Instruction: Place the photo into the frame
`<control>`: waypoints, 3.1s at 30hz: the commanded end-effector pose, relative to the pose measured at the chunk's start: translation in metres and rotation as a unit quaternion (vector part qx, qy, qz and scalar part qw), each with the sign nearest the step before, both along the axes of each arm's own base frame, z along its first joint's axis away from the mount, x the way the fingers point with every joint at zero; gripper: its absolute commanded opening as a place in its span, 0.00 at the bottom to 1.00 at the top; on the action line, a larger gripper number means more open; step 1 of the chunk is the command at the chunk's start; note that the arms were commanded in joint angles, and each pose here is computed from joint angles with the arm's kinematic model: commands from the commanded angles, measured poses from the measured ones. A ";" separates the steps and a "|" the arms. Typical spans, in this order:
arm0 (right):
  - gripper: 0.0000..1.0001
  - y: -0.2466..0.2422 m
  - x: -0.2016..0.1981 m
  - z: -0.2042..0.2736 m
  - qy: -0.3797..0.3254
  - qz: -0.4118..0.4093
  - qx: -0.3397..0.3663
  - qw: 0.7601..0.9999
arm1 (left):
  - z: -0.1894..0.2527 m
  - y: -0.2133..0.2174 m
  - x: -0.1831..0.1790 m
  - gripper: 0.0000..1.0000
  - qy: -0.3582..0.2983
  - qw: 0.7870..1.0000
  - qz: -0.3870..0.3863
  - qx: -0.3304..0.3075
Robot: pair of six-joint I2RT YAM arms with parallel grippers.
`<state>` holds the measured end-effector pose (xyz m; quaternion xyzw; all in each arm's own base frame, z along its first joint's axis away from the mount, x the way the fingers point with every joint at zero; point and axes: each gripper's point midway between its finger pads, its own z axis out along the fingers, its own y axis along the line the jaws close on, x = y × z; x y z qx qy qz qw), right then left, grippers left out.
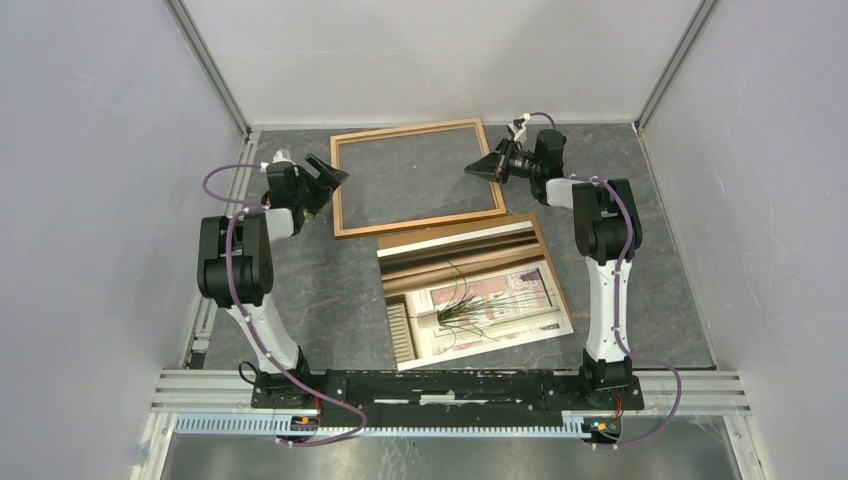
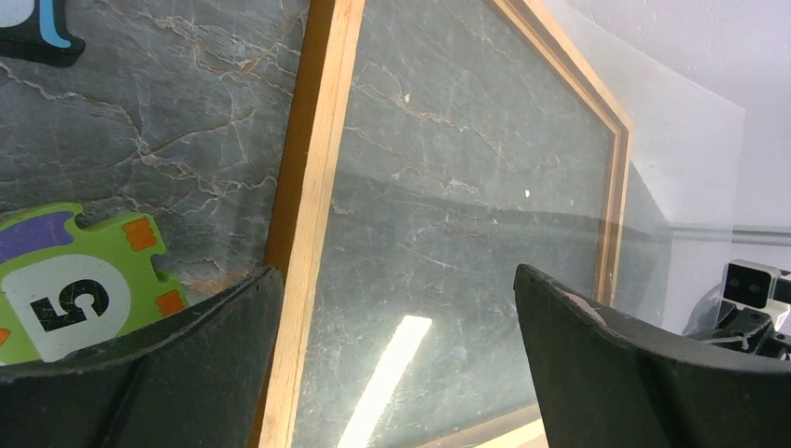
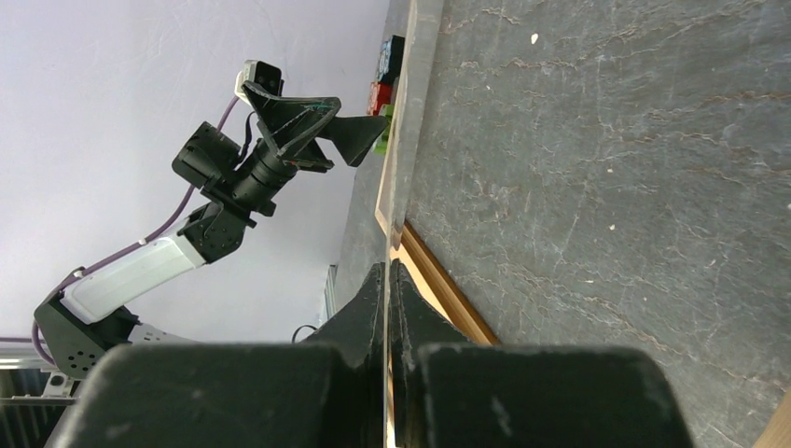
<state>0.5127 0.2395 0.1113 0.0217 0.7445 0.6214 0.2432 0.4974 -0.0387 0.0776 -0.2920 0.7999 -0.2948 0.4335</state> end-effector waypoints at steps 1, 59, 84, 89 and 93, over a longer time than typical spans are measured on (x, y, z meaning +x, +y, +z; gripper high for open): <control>0.00 -0.001 0.009 0.014 -0.040 0.010 0.000 0.999 | 0.015 -0.005 0.013 1.00 -0.029 1.000 -0.009 -0.005; 0.00 -0.001 0.002 0.005 -0.015 0.002 0.027 1.000 | 0.005 -0.020 0.016 1.00 -0.018 0.999 -0.023 -0.017; 0.00 0.001 -0.002 0.031 -0.054 0.001 0.009 0.999 | 0.007 -0.022 0.016 1.00 -0.022 0.999 -0.025 -0.014; 0.00 0.003 -0.013 0.083 -0.098 0.000 0.024 0.995 | 0.041 -0.017 0.007 1.00 -0.069 0.998 -0.007 -0.008; 0.00 0.016 -0.029 0.123 -0.132 0.011 0.034 0.991 | 0.087 -0.006 -0.008 1.00 -0.111 0.993 0.019 0.024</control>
